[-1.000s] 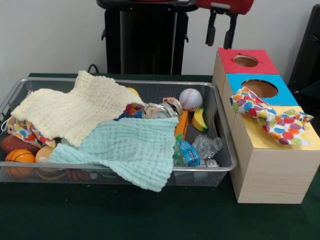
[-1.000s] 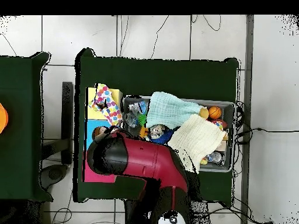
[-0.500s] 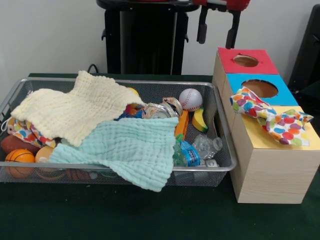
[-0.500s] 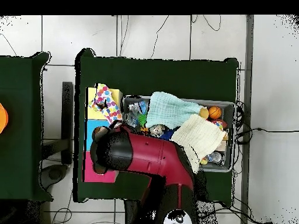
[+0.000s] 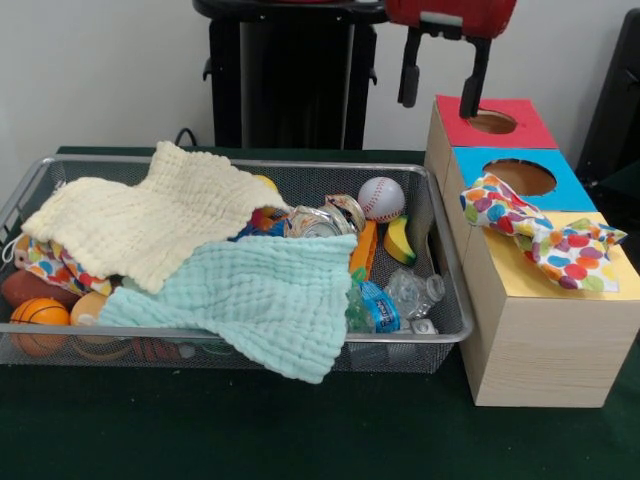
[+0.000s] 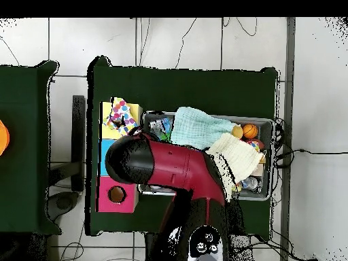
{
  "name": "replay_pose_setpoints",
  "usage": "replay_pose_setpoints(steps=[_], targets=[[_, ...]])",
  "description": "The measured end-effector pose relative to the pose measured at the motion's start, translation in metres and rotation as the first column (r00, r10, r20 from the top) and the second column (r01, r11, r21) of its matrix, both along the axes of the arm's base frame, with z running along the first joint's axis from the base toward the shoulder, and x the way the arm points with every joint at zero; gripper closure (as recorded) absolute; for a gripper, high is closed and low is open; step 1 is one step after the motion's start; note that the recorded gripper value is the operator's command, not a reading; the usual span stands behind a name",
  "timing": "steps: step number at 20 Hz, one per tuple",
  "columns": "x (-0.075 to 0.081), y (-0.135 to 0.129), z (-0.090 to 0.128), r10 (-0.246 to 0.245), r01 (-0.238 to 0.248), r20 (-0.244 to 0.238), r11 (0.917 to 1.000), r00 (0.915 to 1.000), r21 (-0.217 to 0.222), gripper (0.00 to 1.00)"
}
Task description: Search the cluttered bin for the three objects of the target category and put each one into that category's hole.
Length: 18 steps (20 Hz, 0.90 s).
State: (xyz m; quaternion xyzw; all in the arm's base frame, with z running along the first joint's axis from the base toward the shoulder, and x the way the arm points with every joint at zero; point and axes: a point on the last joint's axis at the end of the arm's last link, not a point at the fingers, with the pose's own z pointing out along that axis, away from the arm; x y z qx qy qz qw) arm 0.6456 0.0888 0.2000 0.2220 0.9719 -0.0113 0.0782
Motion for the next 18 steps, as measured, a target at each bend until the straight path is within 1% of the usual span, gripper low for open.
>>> replay_pose_setpoints(steps=[7, 9, 11, 12, 13, 14, 15, 17, 18], targets=[[0.024, 0.007, -0.024, 0.021, -0.021, -0.001, 0.9998, 0.9998, 0.003, 0.0], [0.031, 0.013, -0.037, 0.057, -0.057, -0.007, 0.9984, 0.9983, 0.002, 0.0], [0.033, 0.017, -0.044, 0.086, -0.086, -0.01, 0.9963, 0.9962, 0.0, 0.0], [0.034, 0.021, -0.05, 0.127, -0.127, -0.014, 0.9918, 0.9917, -0.002, 0.0], [0.035, 0.024, -0.054, 0.153, -0.153, -0.017, 0.9882, 0.9881, -0.003, 0.0], [0.037, 0.028, -0.059, 0.197, -0.197, -0.021, 0.9804, 0.9802, 0.003, 0.0], [0.038, 0.032, -0.064, 0.24, -0.24, -0.024, 0.9707, 0.9704, 0.014, 0.0], [0.039, 0.035, -0.066, 0.271, -0.271, -0.023, 0.9624, 0.9623, 0.022, 0.0], [0.041, 0.038, -0.069, 0.313, -0.312, -0.019, 0.9496, 0.9497, 0.033, 0.0]])
